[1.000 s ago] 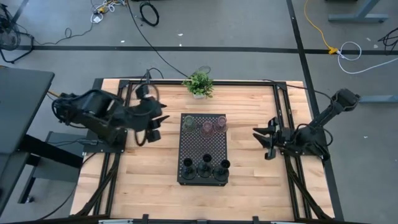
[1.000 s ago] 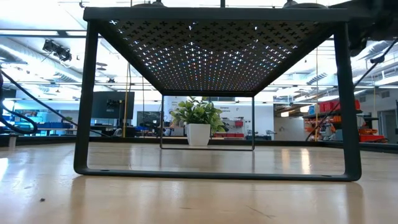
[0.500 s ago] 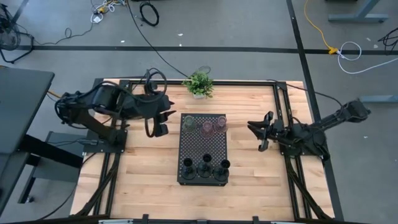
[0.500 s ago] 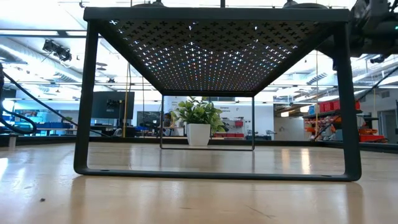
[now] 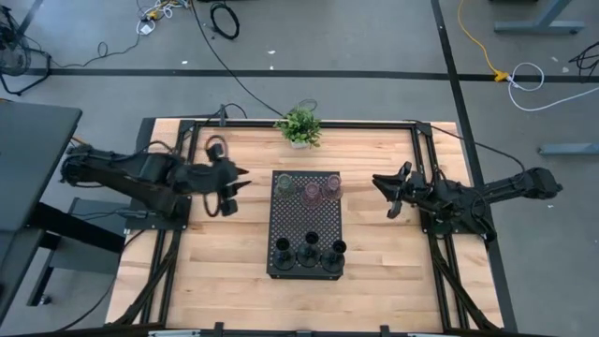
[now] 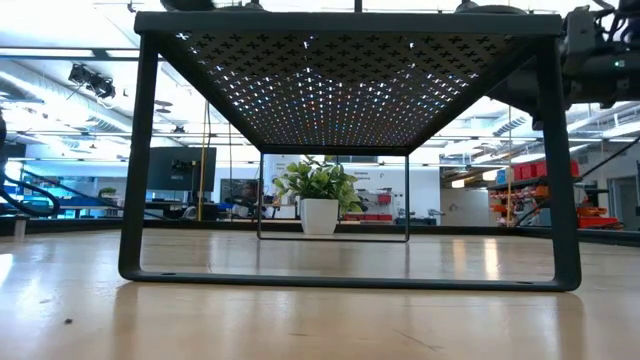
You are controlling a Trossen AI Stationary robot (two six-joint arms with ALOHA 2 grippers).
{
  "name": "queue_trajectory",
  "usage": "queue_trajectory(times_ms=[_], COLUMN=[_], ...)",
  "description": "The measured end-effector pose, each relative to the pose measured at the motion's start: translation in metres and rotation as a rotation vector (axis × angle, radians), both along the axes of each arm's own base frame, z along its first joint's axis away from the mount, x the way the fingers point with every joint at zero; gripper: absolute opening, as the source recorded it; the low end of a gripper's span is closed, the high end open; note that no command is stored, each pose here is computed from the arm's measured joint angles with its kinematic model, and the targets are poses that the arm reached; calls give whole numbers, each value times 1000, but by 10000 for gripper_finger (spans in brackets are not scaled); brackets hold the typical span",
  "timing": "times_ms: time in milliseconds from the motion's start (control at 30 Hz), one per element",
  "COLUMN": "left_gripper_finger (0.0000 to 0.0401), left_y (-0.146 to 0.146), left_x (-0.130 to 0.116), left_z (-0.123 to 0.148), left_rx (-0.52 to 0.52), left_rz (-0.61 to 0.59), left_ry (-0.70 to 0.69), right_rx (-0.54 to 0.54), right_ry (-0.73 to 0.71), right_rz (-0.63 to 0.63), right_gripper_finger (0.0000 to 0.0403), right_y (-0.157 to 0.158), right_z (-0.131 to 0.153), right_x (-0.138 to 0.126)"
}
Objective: Pick & Place candle stick holders
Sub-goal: Return to Home Position
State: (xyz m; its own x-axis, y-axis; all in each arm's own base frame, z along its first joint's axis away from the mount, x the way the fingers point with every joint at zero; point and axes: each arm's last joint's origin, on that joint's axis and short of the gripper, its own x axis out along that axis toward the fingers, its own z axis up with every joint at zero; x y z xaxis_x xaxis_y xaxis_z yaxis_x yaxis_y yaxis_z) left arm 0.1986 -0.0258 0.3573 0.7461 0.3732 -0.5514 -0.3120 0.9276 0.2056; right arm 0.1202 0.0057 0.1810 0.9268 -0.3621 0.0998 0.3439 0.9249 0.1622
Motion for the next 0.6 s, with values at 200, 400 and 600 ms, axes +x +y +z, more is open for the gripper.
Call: queue_trajectory(times_ms=[200, 400, 600], left_gripper_finger=[128, 128, 128], left_y=[7, 11, 14], left_x=[-36, -61, -76], left_z=[-41, -82, -113], left_rx=[-57, -106, -147], left_rz=[18, 3, -29], left_ry=[-93, -205, -313], right_rx=[-10, -10, 41], right_ry=[-24, -28, 38], right_rz=[-22, -19, -44], right_gripper_finger=[63, 63, 63], right_y=[-8, -17, -26], right_z=[3, 3, -5], right_x=[-2, -4, -4])
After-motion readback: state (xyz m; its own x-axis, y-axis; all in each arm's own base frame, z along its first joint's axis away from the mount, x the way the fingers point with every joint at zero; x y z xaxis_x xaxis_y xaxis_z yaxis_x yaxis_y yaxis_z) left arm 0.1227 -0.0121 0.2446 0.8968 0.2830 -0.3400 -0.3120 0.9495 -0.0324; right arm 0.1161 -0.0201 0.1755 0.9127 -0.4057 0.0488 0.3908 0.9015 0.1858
